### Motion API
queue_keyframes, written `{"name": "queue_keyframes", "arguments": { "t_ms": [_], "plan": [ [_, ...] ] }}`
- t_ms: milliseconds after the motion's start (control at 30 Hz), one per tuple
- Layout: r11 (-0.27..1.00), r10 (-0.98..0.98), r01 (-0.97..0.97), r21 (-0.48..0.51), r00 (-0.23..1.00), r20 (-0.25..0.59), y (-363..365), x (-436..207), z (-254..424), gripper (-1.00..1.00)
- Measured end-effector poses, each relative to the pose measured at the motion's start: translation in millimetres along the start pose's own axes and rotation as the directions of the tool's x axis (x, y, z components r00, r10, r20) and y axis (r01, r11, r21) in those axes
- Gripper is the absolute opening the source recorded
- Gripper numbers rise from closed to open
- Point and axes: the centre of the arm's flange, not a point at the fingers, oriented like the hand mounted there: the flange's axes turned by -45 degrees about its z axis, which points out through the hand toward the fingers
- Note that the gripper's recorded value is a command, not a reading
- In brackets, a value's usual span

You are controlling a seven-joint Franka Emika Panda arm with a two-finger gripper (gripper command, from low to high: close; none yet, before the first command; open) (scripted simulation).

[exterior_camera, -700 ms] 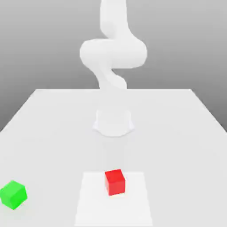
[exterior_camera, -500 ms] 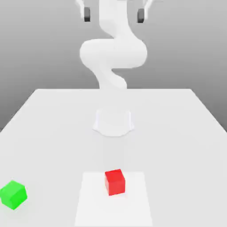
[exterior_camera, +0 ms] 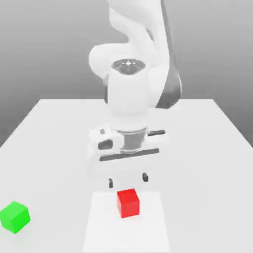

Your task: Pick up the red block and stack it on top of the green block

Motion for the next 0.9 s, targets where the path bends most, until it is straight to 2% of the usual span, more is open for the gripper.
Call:
{"name": "queue_keyframes", "arguments": {
  "t_ms": [133,167,400,633,700,767,900],
  "plan": [
    [1.000,-0.001,0.001,0.001,1.000,0.004,0,-2,39,0.00],
    [1.000,-0.001,0.001,0.001,1.000,0.004,-1,-3,45,-1.00],
    [1.000,-0.001,0.001,0.001,1.000,0.005,-1,-3,45,-1.00],
    [1.000,0.025,-0.025,0.002,1.000,0.005,5,0,-13,-1.00],
    [0.989,0.149,-0.149,0.005,0.989,0.005,31,8,-22,-1.00],
    [0.936,0.351,-0.351,0.006,0.936,0.006,88,2,-27,-1.00],
    [0.723,0.691,-0.691,0.005,0.723,0.007,192,-14,-40,-1.00]
  ]
}}
